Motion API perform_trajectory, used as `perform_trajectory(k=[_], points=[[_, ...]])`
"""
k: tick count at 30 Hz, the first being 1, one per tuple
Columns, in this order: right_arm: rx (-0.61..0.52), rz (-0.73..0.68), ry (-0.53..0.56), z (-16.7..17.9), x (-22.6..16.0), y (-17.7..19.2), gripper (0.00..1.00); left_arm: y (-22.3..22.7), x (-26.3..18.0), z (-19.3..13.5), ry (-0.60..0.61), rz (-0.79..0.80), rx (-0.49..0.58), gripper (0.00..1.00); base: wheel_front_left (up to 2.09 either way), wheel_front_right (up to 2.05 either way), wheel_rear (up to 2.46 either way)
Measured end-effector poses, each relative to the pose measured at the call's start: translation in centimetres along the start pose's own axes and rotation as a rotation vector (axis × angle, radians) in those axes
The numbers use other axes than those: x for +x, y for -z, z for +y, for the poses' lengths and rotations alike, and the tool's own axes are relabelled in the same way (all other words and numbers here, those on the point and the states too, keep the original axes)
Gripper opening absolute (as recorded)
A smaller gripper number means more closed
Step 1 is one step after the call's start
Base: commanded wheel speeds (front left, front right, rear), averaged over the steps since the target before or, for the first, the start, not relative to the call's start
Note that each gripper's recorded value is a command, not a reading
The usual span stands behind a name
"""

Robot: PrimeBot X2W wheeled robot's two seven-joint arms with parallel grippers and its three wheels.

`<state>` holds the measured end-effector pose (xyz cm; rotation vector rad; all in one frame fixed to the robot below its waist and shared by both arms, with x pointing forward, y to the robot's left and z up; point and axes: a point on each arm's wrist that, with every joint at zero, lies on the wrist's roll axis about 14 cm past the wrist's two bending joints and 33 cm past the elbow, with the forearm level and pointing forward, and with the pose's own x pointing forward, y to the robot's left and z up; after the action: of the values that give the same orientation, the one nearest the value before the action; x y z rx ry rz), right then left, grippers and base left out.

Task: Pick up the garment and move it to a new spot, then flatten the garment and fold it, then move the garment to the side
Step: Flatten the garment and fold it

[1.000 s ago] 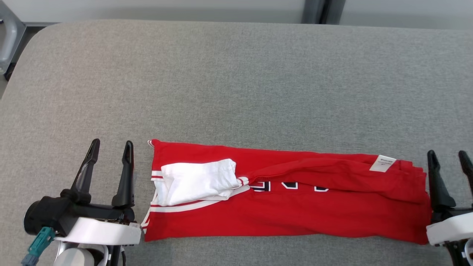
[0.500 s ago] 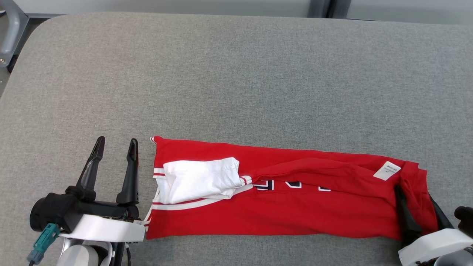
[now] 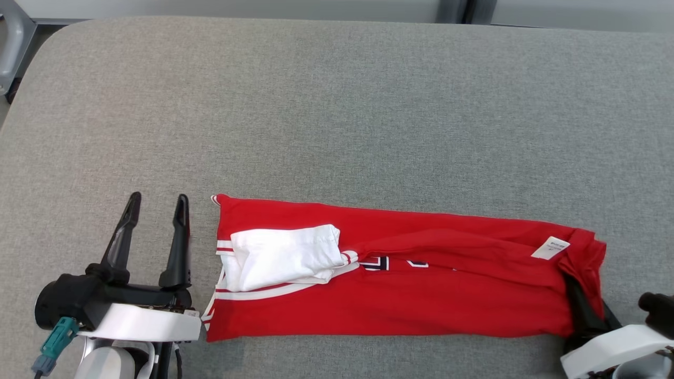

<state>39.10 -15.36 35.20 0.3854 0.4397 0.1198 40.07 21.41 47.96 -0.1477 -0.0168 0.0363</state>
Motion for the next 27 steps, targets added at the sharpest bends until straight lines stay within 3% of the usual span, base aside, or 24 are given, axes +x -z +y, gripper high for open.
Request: perform_trajectory(k=[13, 21, 27], points=[[-0.170, -0.096, 0.215, -10.8, -3.5, -6.7, 0.00, -0.1, 0.3, -0.7, 0.017, -0.009, -0.007, 1.00, 0.00, 0.00, 0.00], [-0.170, -0.132, 0.137, -8.0, -2.8, -8.5, 0.00, -0.3, 0.4, -1.1, 0.024, -0.017, -0.012, 1.00, 0.00, 0.00, 0.00], [-0.086, -0.179, -0.052, -0.6, -2.1, -9.9, 0.00, -0.7, 0.1, -1.5, 0.032, -0.027, -0.018, 1.00, 0.00, 0.00, 0.00]])
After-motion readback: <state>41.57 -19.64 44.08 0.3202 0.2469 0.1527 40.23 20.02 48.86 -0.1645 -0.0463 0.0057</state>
